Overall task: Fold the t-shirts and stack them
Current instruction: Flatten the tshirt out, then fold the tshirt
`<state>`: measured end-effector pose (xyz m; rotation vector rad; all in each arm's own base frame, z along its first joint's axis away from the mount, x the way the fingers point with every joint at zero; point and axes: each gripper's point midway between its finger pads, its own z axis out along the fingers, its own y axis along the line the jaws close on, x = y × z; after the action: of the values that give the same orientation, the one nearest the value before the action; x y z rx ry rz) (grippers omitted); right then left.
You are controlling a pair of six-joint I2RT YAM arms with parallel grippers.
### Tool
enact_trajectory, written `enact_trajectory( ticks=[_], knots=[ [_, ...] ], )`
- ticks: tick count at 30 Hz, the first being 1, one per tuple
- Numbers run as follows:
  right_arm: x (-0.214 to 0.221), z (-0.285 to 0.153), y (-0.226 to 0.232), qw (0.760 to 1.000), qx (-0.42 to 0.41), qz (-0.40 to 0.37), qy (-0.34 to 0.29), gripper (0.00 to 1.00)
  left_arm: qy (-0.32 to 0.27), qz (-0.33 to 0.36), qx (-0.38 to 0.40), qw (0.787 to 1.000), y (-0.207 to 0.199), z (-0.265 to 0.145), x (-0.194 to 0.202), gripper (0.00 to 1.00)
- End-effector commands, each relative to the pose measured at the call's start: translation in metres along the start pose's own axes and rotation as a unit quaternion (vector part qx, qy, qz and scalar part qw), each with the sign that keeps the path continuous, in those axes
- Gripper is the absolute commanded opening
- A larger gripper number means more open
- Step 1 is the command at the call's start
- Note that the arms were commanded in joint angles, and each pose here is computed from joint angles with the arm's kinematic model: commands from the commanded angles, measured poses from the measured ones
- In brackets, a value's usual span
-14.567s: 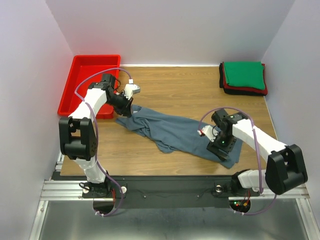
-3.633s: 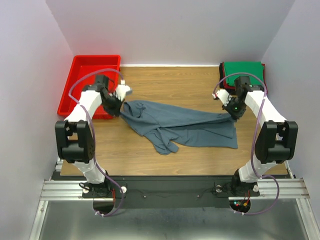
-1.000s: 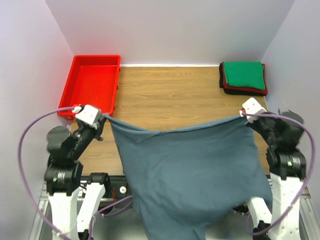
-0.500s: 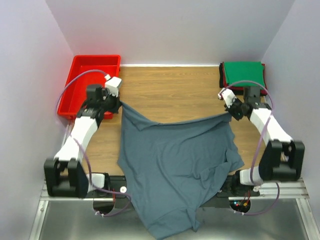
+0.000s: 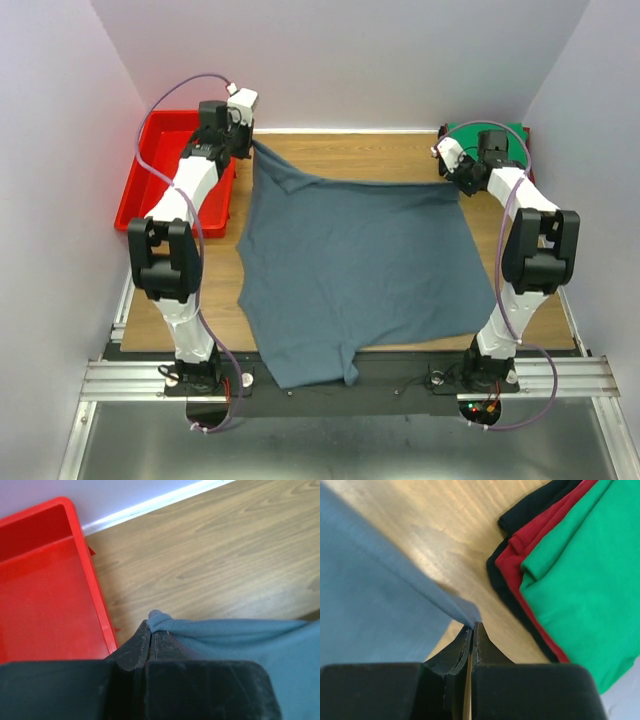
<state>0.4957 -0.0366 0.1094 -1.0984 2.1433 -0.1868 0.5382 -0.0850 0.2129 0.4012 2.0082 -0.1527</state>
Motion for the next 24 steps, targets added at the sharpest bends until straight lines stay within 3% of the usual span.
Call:
enact_trajectory(
  ticks=[1, 8, 14, 24],
  knots=[
    [-0.015, -0.002, -0.036, 0.999, 0.046, -0.003, -0.015, 0.01, -0.02, 0.001, -0.02, 1.0, 0.014, 0.004, -0.03, 0.0],
    [-0.025, -0.021, -0.047, 0.998, 0.065, -0.001, -0.024, 0.01, -0.001, 0.013, -0.005, 1.0, 0.009, -0.002, -0.025, 0.0],
    [-0.011, -0.039, -0.028, 0.998, 0.058, -0.016, -0.003, 0.01, 0.032, 0.028, 0.027, 0.999, -0.01, -0.047, -0.007, 0.0],
    [0.009, -0.048, -0.007, 0.998, 0.037, -0.028, 0.028, 0.01, 0.138, -0.006, 0.08, 0.987, -0.06, -0.117, 0.08, 0.0]
  ],
)
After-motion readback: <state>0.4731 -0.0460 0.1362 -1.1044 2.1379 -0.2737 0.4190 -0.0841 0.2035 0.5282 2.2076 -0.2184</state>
